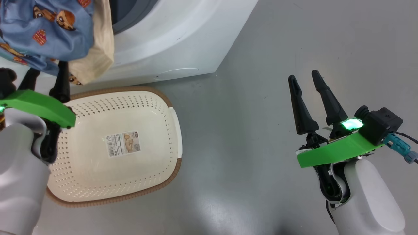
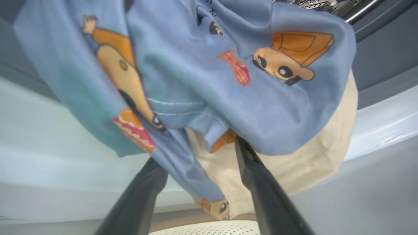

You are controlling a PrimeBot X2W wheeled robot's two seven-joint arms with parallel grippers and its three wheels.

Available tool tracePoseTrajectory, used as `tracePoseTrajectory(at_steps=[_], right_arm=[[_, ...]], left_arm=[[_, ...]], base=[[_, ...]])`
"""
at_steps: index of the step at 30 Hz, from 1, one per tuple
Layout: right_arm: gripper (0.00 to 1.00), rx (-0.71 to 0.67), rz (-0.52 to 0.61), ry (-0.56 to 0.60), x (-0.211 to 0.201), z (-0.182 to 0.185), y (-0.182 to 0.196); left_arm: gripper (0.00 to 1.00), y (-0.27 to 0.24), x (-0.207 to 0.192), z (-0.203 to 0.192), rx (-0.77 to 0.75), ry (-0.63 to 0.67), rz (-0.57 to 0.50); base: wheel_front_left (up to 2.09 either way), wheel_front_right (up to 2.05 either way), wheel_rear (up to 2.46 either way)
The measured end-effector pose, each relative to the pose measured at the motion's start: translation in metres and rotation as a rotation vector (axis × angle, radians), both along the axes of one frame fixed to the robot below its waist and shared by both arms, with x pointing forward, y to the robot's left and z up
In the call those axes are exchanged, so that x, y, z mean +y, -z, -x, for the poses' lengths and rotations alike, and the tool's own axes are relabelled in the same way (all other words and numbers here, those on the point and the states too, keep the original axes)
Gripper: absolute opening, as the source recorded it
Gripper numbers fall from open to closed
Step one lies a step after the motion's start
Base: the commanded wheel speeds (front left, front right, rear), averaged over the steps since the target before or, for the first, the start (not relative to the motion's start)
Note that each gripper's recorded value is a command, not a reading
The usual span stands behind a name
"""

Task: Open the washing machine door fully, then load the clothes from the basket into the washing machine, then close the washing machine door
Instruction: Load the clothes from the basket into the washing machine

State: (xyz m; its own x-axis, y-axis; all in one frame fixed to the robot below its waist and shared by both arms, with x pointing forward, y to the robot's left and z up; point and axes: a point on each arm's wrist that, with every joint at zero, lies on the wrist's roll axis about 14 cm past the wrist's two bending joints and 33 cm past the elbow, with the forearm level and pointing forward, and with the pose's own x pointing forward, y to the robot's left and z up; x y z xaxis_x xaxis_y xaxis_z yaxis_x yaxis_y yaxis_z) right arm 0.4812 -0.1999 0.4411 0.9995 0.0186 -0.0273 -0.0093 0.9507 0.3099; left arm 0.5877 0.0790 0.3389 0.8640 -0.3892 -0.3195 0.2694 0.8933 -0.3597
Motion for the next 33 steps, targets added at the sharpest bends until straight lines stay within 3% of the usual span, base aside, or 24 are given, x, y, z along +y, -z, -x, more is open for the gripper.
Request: tracePoseTrajectory(at_steps=[6, 7, 9, 10, 18, 25, 33], right_arm=[[1.0, 0.002, -0.004, -0.005, 0.002, -0.001, 0.002], [1.0, 0.004, -0.005, -0.006, 0.003, -0.001, 0.002], [1.0, 0.005, -0.006, -0.009, 0.004, -0.001, 0.003], [1.0, 0.005, -0.007, -0.01, 0.004, -0.001, 0.003], [1.0, 0.006, -0.007, -0.007, 0.004, -0.001, 0.003], [1.0, 0.016, -0.01, -0.01, 0.006, -0.001, 0.007], [1.0, 0.044, -0.008, 0.015, 0.0, 0.001, 0.018]], left_arm=[[1.0, -0.007, -0.005, -0.003, -0.013, 0.014, 0.012], [0.96, -0.01, -0.004, -0.005, -0.021, 0.012, 0.013], [0.37, -0.015, -0.005, -0.01, -0.036, 0.011, 0.016], [0.0, -0.017, -0.006, -0.012, -0.04, 0.011, 0.017], [0.0, -0.025, -0.02, -0.012, -0.064, 0.053, 0.035], [0.0, -0.045, -0.019, -0.039, -0.118, 0.05, 0.03], [0.0, -0.044, -0.018, -0.082, -0.076, 0.065, -0.055]], base=[[0.0, 0.0, 0.0], [0.0, 0.0, 0.0], [0.0, 0.0, 0.0], [0.0, 0.0, 0.0], [0.0, 0.0, 0.0], [0.0, 0.0, 0.0], [0.0, 0.0, 0.0]])
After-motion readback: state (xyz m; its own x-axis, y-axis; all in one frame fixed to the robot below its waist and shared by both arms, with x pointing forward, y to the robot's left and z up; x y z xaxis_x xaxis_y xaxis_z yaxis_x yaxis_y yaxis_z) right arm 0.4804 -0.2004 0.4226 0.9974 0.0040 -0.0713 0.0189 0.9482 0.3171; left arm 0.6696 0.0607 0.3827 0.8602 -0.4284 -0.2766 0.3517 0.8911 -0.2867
